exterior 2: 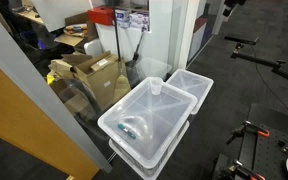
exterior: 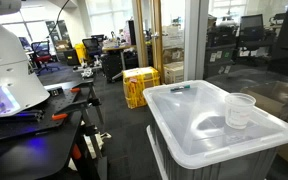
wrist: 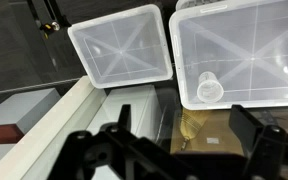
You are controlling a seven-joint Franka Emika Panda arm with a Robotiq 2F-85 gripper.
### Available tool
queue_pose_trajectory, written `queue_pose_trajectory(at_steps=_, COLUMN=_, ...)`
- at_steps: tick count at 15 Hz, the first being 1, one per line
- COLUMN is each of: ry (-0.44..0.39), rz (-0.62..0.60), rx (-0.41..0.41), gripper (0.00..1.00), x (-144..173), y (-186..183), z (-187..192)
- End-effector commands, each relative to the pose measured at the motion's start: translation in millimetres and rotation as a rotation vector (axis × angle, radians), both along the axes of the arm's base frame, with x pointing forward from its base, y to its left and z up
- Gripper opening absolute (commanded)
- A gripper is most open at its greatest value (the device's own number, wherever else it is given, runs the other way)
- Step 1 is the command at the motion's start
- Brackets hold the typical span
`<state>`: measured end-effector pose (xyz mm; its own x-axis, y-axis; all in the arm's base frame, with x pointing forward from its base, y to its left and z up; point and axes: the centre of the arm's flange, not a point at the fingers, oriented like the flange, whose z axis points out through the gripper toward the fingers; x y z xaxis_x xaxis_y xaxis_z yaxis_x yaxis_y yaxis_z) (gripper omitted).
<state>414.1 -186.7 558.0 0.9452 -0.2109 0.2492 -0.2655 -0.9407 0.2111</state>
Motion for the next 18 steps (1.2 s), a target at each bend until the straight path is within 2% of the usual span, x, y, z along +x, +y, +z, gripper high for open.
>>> queue_pose_trajectory(at_steps=1, ry=0.000, rz=0.000, rx=0.000, gripper=1.00, x=0.0, y=0.0, z=0.0)
queue_pose_trajectory(at_steps=8, ry=-0.002, rz=0.006, rx=-0.011, gripper=1.00, x=2.3, y=0.4, z=0.8)
queue_pose_trajectory(at_steps=18, ry=-0.135, rz=0.130, rx=-0.057, gripper=1.00, x=51.8, y=19.0, z=-2.7)
